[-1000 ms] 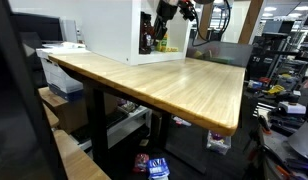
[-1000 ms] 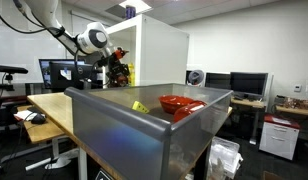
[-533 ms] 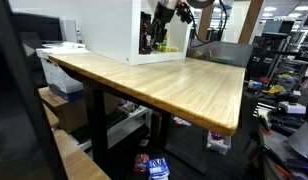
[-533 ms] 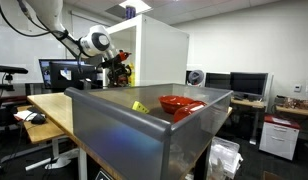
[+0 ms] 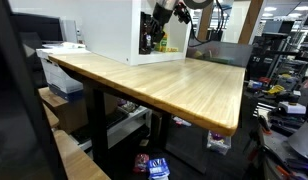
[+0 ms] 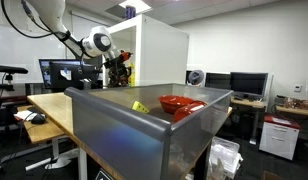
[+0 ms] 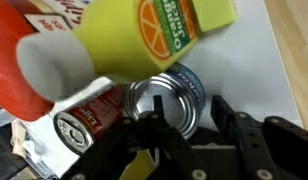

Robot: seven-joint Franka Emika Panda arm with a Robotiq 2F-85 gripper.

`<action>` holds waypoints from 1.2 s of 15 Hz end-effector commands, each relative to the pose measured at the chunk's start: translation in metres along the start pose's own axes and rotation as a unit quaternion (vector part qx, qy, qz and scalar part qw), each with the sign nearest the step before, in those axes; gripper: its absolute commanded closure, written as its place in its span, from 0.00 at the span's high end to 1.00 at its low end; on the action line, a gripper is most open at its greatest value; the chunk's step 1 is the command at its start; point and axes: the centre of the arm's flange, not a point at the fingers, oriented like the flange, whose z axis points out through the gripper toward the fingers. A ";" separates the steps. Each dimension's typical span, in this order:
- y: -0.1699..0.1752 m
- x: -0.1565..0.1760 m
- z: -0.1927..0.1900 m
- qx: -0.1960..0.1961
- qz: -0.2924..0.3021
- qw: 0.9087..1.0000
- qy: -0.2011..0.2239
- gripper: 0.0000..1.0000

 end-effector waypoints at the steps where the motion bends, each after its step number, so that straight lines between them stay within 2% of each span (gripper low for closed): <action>1: 0.007 0.002 0.000 -0.004 -0.012 1.000 0.011 0.24; 4: 0.008 0.004 -0.002 0.003 -0.003 1.000 0.007 0.06; 6: 0.009 0.005 -0.002 0.004 0.001 1.000 0.006 0.00; 18: 0.017 0.008 -0.010 0.042 0.034 0.998 -0.027 0.00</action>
